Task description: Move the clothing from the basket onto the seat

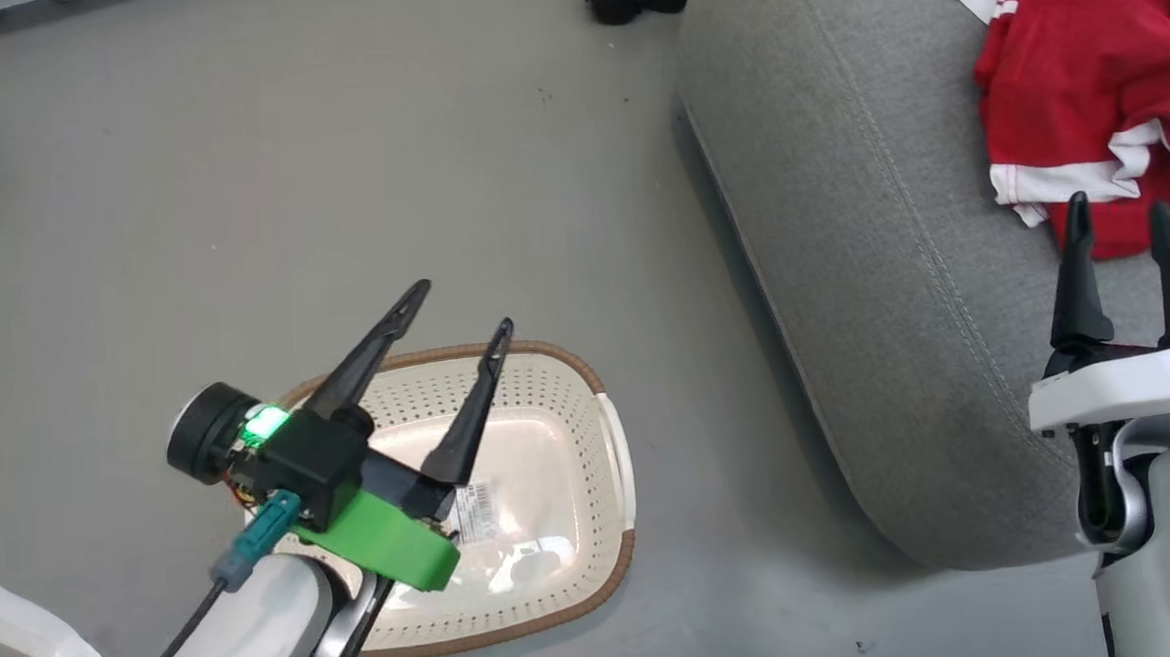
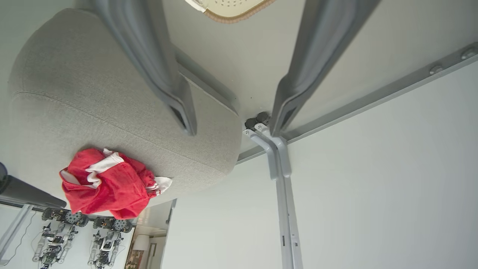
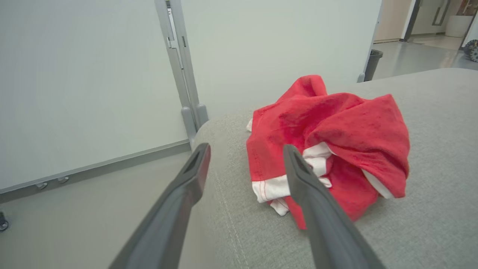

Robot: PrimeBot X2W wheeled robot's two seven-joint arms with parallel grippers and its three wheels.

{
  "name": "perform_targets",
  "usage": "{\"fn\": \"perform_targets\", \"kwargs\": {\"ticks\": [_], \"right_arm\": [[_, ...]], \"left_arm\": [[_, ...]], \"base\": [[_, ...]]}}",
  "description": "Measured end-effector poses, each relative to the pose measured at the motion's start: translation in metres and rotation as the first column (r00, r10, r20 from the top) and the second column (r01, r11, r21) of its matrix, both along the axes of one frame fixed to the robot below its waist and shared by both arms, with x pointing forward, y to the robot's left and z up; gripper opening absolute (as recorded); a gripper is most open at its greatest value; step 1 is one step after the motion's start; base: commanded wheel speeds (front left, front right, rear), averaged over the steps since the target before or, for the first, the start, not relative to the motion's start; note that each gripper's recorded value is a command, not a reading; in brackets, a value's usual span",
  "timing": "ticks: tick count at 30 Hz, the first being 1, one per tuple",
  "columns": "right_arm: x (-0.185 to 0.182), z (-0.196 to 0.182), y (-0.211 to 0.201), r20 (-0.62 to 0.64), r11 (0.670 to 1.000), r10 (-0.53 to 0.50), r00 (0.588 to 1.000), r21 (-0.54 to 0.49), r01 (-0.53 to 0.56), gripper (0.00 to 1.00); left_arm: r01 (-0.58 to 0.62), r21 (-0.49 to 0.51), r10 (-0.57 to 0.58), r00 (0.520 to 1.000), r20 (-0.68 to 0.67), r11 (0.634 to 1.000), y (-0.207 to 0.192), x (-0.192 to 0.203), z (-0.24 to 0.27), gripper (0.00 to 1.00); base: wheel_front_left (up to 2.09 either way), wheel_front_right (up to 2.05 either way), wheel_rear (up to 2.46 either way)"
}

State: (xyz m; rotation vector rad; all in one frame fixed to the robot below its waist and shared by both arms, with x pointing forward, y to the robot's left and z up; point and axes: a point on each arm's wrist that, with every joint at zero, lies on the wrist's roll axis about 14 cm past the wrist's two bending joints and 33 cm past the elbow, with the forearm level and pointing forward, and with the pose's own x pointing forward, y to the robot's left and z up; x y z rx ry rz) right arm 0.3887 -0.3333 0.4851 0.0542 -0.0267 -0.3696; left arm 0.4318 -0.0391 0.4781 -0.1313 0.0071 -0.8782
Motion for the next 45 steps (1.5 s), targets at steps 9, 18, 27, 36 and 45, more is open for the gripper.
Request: {"fn": "perform_targets", "kwargs": {"ticks": [9,18,27,36,45], "right_arm": [[0.024,0.006,0.085,0.041,0.972,0.234,0.971,0.013,-0.234,1.00],[0.028,0.015,0.148,0.062,0.915,0.401,0.914,0.024,-0.403,1.00],[0.003,0.023,0.168,0.062,0.888,0.455,0.888,0.032,-0.458,1.00],[-0.026,0.036,0.170,0.074,0.885,0.462,0.884,0.025,-0.465,1.00],[-0.039,0.044,0.171,0.081,0.882,0.468,0.880,0.016,-0.470,1.00]], "left_arm": [[-0.331,0.011,0.331,0.944,0.004,0.944,0.088,0.021,0.012,1.00],[-0.607,0.040,0.607,0.795,0.018,0.794,0.187,0.006,0.016,1.00],[-0.687,0.070,0.689,0.725,0.004,0.723,0.226,-0.035,0.008,1.00],[-0.696,0.092,0.697,0.717,0.025,0.712,0.230,-0.069,0.006,1.00],[-0.698,0.097,0.697,0.715,0.048,0.709,0.231,-0.081,0.009,1.00]], "base": [[0.00,0.00,0.00],[0.00,0.00,0.00],[0.00,0.00,0.00],[0.00,0.00,0.00],[0.00,0.00,0.00]]}}
